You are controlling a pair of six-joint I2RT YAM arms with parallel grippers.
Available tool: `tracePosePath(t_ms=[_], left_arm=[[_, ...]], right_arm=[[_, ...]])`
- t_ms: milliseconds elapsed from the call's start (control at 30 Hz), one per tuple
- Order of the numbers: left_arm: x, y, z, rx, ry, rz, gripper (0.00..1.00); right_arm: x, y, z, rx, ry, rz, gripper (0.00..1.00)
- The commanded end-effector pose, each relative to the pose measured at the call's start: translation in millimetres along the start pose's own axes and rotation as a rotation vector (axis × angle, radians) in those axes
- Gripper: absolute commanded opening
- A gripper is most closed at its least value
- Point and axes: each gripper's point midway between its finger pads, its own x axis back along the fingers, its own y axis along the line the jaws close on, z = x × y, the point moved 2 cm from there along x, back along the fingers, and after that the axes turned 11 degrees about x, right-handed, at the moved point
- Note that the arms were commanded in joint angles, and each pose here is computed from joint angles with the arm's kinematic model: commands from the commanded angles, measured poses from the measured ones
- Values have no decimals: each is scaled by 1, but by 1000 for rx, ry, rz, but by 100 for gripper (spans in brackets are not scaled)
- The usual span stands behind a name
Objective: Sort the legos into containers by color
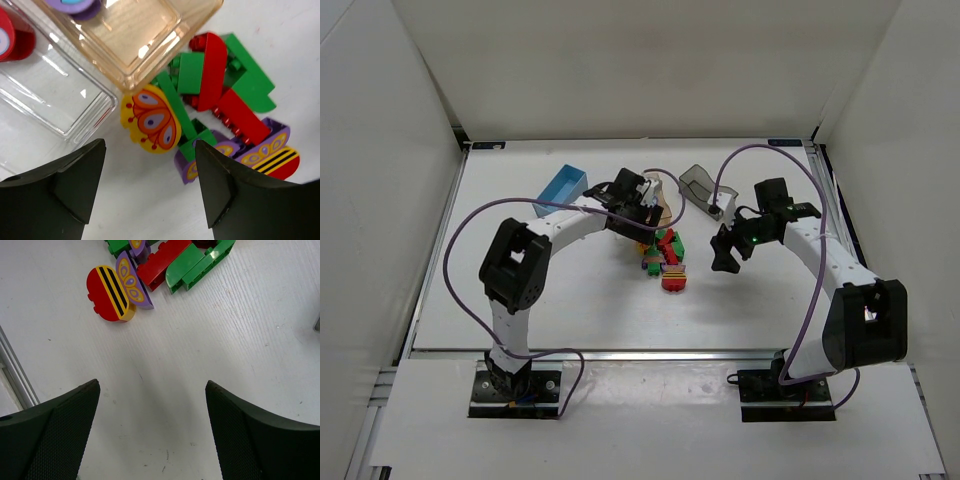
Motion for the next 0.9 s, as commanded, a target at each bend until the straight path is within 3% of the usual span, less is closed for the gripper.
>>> tracePosePath(t_ms=[0, 867], left_arm=[[8, -18, -24, 45, -60, 41, 83], [-25, -1, 0, 71, 22, -86, 81]], right_arm=[[3, -5, -6, 28, -15, 17, 89], [5, -18, 1, 6, -16, 30, 89]])
